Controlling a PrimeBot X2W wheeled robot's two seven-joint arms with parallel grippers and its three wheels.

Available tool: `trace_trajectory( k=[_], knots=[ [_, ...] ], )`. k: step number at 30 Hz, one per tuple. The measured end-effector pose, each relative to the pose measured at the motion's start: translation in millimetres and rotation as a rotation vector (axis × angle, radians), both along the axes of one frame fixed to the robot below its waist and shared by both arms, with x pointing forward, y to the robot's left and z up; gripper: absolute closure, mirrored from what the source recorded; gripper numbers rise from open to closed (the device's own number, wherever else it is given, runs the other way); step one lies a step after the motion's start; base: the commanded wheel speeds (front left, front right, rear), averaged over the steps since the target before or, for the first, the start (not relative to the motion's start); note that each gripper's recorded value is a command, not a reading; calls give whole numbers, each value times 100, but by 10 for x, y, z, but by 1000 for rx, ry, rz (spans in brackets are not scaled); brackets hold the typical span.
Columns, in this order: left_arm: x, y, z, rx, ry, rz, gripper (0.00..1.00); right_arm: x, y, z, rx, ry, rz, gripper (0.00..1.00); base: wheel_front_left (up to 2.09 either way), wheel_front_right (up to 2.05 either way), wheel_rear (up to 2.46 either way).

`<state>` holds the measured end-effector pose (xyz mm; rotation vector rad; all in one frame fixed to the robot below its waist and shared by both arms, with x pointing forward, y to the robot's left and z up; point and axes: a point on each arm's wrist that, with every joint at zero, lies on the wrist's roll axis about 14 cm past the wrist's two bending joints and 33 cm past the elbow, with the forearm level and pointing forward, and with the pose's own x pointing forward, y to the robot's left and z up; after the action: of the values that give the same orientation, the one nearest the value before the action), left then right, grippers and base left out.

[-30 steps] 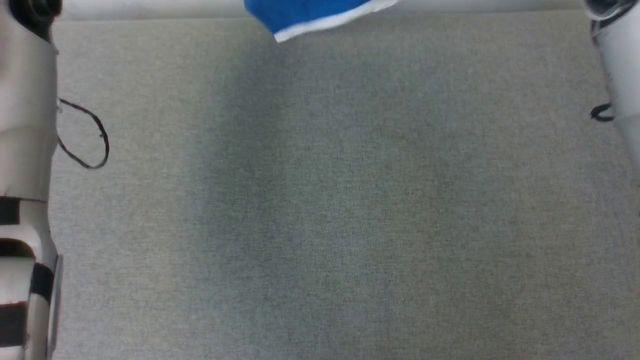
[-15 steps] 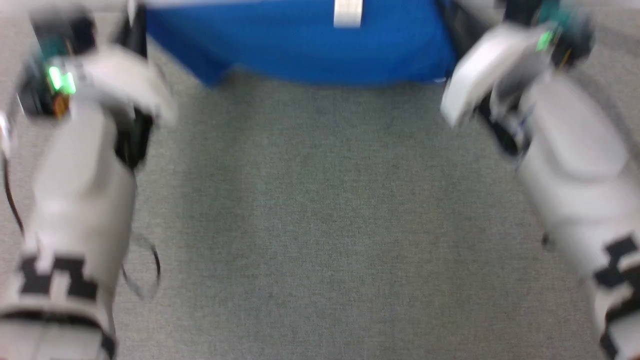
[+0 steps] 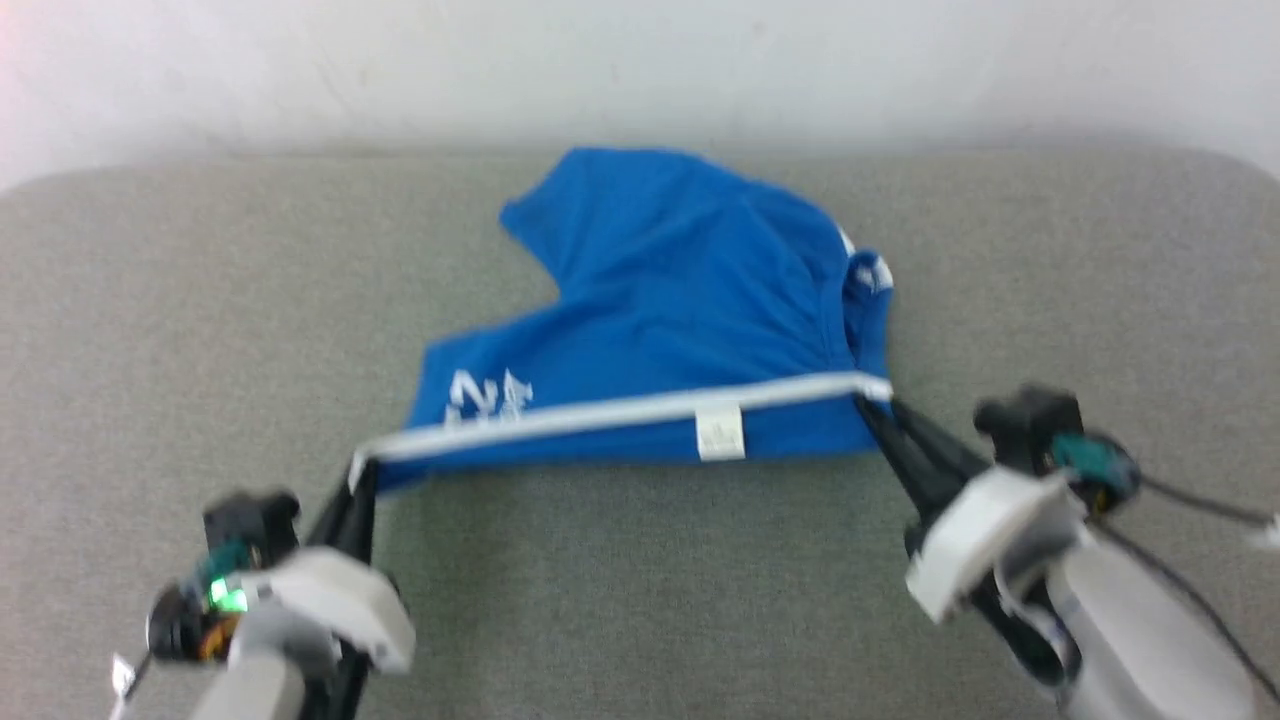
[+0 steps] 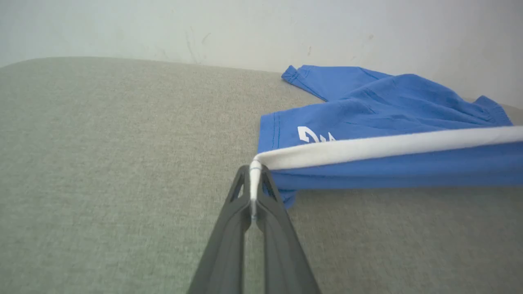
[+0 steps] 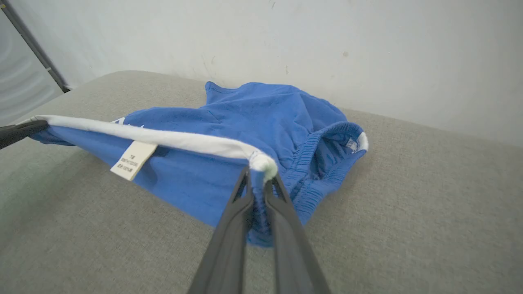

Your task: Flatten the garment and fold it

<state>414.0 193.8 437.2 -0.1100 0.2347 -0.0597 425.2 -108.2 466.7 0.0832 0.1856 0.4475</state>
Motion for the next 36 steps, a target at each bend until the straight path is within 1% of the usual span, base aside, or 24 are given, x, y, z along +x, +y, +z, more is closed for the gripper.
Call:
trace_trajectory(
  k=[6, 9, 13, 16, 18, 20, 23, 24, 25, 27, 28, 33, 34, 35, 36],
  knots=[
    [-689, -33, 58, -21, 115, 14, 100, -553, -77, 7, 2, 35, -32, 100, 0, 0, 0],
    [-950, -61, 143, -40, 149, 26, 100, -788, -85, 28, 11, 57, -53, 100, 0, 0, 0],
    [-1130, -50, 302, -54, 156, 49, 100, -1005, -69, 37, 25, 95, -77, 100, 0, 0, 0],
    [-1079, -34, 452, -49, 122, 49, 100, -1053, -68, 56, 22, 115, -87, 100, 0, 0, 0],
    [-998, -77, 504, -46, 113, 19, 100, -1024, -96, 85, 29, 118, -106, 100, 0, 0, 0],
    [-827, -198, 613, -72, 83, -45, 100, -977, -115, 84, 43, 131, -125, 100, 0, 0, 0],
    [-469, -303, 795, -40, 29, -140, 100, -813, -133, 121, 53, 132, -143, 100, 0, 0, 0],
    [-469, -303, 795, -40, 29, -140, 100, -813, -133, 121, 53, 132, -143, 100, 0, 0, 0],
    [-197, -343, 863, -12, 15, -188, 100, -647, -141, 158, 68, 126, -152, 100, 0, 0, 0],
    [77, -389, 882, 13, 23, -231, 100, -489, -142, 160, 87, 131, -160, 100, 0, 0, 0],
    [77, -389, 882, 13, 23, -231, 100, -489, -142, 160, 87, 131, -160, 100, 0, 0, 0],
    [712, -568, 819, 72, 76, -329, 100, -123, -178, 81, 111, 155, -180, 100, 0, 0, 0],
    [948, -643, 777, 90, 96, -355, 100, 6, -196, 36, 114, 167, -187, 100, 0, 0, 0],
    [948, -643, 777, 90, 96, -355, 100, 6, -196, 36, 114, 167, -187, 100, 0, 0, 0],
    [1060, -688, 748, 102, 108, -368, 100, 65, -206, 12, 122, 174, -191, 100, 0, 0, 0]
  ],
)
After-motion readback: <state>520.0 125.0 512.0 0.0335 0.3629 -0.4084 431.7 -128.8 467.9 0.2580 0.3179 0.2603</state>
